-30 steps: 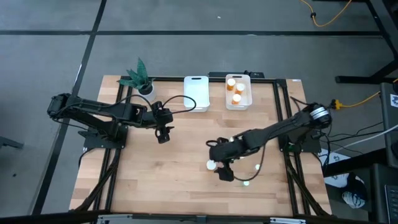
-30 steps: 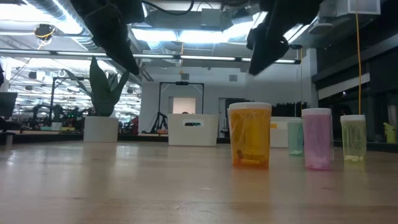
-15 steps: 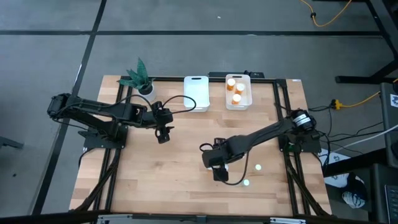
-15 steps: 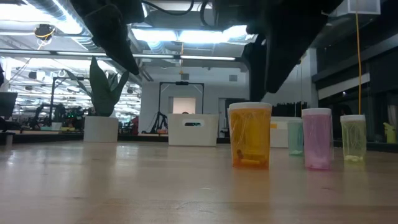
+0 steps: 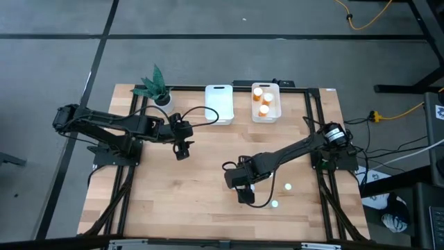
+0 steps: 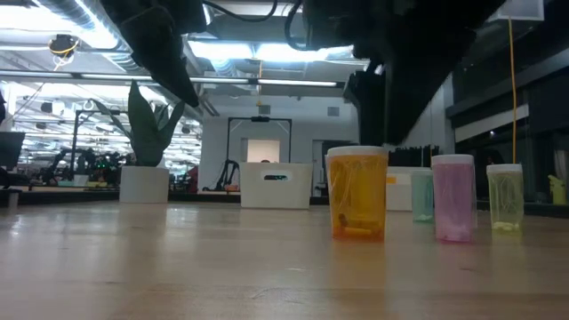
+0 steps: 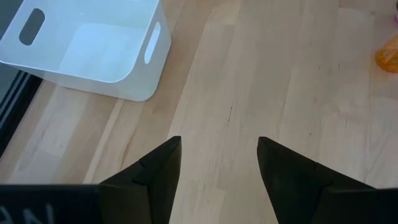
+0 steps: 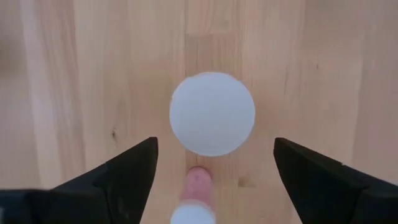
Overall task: Pick and place medicine bottles into bin by pill shape (circle, oval)
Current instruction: Put the big orange bottle into the right white bin
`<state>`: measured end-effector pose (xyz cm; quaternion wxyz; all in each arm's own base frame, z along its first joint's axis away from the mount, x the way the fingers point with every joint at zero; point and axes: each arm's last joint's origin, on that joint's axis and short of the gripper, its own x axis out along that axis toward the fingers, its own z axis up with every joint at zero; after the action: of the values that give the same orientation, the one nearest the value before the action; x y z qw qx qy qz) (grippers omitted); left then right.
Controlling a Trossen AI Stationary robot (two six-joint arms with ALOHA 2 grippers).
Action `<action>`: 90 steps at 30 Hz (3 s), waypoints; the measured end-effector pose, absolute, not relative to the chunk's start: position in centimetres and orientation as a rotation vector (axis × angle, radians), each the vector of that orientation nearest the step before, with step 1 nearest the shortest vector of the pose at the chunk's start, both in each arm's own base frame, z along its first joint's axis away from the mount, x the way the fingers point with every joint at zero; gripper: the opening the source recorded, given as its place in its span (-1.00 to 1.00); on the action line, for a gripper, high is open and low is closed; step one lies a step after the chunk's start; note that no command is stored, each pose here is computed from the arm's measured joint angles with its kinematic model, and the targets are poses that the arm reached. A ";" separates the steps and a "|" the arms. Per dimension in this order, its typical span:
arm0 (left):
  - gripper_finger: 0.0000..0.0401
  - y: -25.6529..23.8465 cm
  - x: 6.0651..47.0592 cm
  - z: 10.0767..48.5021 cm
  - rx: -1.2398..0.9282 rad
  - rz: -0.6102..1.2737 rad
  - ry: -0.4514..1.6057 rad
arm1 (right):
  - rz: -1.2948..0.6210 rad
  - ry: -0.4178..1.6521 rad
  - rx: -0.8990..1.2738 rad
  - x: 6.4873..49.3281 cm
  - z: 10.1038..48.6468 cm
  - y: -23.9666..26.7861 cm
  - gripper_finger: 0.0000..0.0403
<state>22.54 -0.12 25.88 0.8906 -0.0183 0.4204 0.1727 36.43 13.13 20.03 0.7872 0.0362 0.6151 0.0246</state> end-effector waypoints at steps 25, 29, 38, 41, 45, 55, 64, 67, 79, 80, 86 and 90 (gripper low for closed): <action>0.01 -0.1 22.6 25.9 -0.038 0.358 0.871 | 0.094 1.198 0.033 37.0 17.9 13.1 0.59; 0.01 -0.1 22.6 25.9 -0.039 0.358 0.871 | 0.065 1.199 0.031 37.0 17.6 13.0 0.59; 0.01 -0.1 22.6 25.9 -0.038 0.358 0.871 | 0.061 1.200 0.034 37.0 17.6 13.0 0.44; 0.01 -0.1 22.6 25.9 -0.038 0.358 0.871 | 0.048 1.195 0.056 37.1 17.7 13.0 0.32; 0.01 -0.1 22.6 25.9 -0.038 0.358 0.871 | 0.034 1.195 0.076 37.1 17.7 13.0 0.16; 0.01 -0.1 22.6 25.9 -0.038 0.359 0.871 | -0.097 1.246 -0.022 37.2 20.8 12.4 0.04; 0.01 -0.1 22.6 25.9 -0.038 0.359 0.871 | -0.430 1.253 -0.142 33.3 28.0 9.6 0.04; 0.01 -0.1 22.6 25.9 -0.038 0.359 0.871 | -0.518 1.205 -0.134 31.2 30.4 8.1 0.04; 0.01 -0.1 22.6 25.9 -0.038 0.360 0.869 | -0.806 1.047 0.029 23.3 34.9 -1.3 0.07; 0.01 -0.1 22.6 25.9 -0.037 0.360 0.870 | -0.813 1.043 0.046 22.8 34.7 -2.1 0.07; 0.01 -0.1 22.6 25.9 -0.037 0.362 0.869 | -0.761 0.999 0.181 21.9 31.5 -6.8 0.07; 0.01 -0.1 22.6 25.9 -0.036 0.363 0.870 | -0.756 1.017 0.218 21.6 28.9 -9.7 0.07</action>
<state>22.56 -0.11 25.90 0.8909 -0.0173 0.4190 0.1746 21.62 -9.69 28.85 0.8002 0.1015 0.4744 -0.3526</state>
